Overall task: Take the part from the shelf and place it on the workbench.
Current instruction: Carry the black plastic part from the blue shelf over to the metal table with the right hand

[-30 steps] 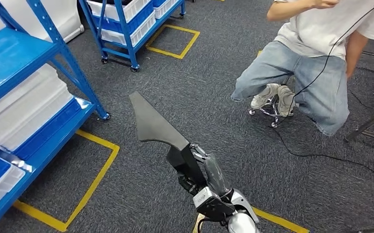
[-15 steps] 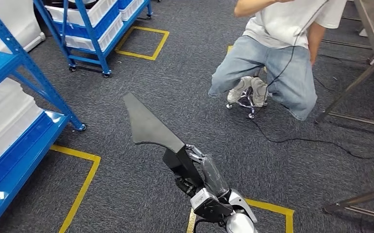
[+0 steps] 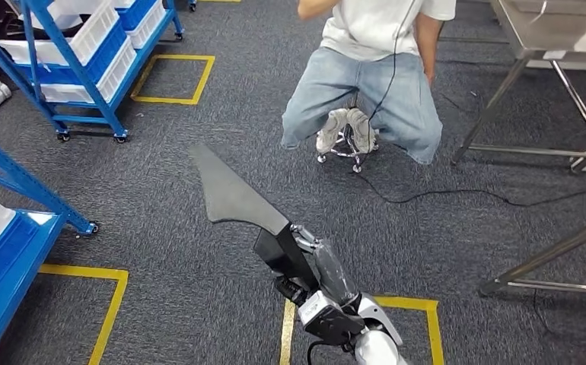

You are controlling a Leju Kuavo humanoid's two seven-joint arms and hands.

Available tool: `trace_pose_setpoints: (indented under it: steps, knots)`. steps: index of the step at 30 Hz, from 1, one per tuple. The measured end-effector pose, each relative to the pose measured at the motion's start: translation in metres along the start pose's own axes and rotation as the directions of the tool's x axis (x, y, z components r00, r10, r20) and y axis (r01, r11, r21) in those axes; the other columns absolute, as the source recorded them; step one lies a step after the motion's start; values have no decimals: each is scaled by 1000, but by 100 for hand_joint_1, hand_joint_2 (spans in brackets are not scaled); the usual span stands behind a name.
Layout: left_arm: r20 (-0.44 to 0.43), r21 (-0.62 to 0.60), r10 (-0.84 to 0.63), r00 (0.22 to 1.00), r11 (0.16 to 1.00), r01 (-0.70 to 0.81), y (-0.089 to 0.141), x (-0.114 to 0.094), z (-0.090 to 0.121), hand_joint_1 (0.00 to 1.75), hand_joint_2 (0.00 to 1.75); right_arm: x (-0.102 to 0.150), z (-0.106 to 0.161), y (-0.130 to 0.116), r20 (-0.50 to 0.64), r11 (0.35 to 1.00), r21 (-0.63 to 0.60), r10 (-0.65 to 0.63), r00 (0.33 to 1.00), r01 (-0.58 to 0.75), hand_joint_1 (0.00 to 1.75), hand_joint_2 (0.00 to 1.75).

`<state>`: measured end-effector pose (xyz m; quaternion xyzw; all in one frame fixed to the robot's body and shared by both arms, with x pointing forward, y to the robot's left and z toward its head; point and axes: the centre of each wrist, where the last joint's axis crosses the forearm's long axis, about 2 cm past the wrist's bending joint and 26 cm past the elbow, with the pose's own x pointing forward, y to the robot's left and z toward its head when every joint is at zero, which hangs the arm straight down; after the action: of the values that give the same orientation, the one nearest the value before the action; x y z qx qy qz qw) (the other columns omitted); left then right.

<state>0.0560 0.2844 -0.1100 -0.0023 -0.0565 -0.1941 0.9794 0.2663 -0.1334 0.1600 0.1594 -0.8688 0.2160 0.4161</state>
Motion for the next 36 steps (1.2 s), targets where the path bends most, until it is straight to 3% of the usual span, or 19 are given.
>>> trace_pose_setpoints:
  steps: [36]
  knots:
    - [2, -4, 7, 1000, 1000, -7, 4, -3, 0, 0, 175, 1, -5, 1, 13, 999, 38, -8, 1000, 7, 173, 175]
